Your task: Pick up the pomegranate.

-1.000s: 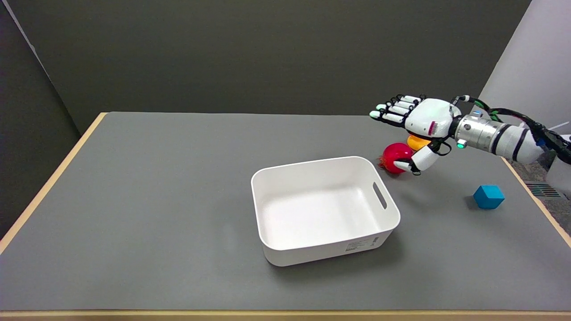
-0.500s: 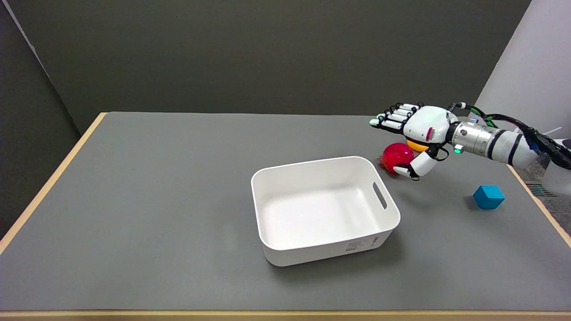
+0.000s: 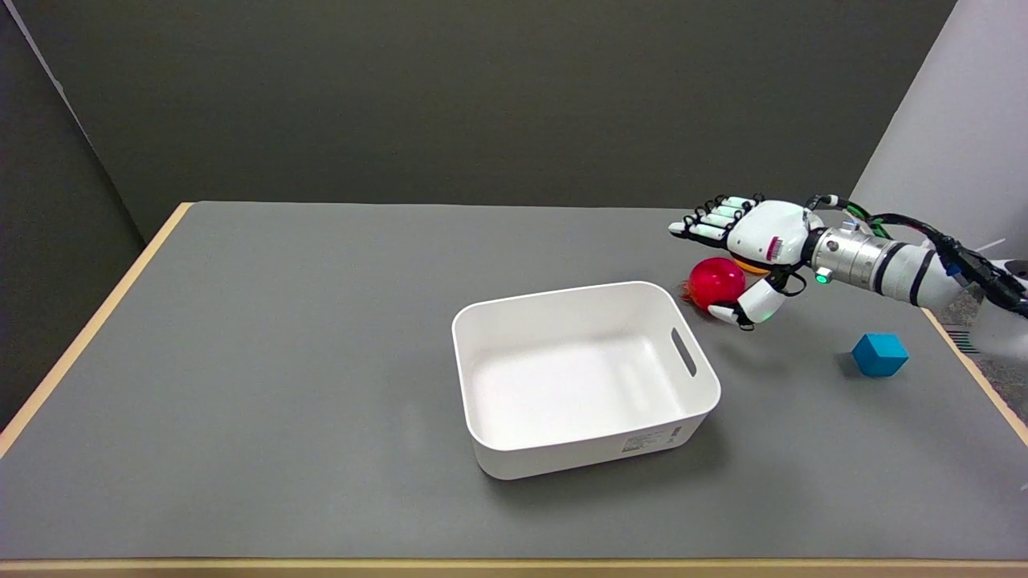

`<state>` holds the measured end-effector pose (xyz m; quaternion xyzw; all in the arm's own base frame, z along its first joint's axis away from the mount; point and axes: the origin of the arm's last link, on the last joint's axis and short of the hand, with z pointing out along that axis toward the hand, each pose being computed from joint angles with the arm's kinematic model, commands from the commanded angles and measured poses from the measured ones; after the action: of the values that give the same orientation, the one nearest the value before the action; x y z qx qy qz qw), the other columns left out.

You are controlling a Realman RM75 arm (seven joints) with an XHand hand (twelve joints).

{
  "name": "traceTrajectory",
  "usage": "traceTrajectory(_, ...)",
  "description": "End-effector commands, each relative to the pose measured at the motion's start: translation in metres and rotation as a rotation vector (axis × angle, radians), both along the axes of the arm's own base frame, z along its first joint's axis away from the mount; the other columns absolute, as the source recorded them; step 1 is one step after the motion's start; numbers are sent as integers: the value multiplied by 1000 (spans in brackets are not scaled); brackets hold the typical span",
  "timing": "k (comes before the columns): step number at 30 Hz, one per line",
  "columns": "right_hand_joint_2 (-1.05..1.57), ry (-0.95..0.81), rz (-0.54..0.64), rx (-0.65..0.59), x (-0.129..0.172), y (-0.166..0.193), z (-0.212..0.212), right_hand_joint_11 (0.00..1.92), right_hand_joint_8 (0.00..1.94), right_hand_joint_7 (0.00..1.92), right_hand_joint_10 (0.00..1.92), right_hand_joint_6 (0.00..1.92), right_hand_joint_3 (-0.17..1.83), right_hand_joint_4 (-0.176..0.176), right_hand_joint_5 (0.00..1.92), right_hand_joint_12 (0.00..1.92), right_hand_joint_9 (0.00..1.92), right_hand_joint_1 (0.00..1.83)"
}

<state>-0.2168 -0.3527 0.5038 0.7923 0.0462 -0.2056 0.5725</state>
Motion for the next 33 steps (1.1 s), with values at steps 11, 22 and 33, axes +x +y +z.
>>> traceTrajectory(11, 536, -35, -43, -84, -29, -6, 7, 48, 230, 71, 543, 125, 984, 39, 17, 965, 79, 380)
traceTrajectory(22, 619, -33, -27, -75, -23, -10, 6, 117, 324, 221, 611, 324, 1022, 13, 101, 1087, 226, 642)
traceTrajectory(33, 673, -34, -34, -82, -25, -8, 8, 298, 502, 376, 805, 471, 1032, 6, 191, 1333, 393, 873)
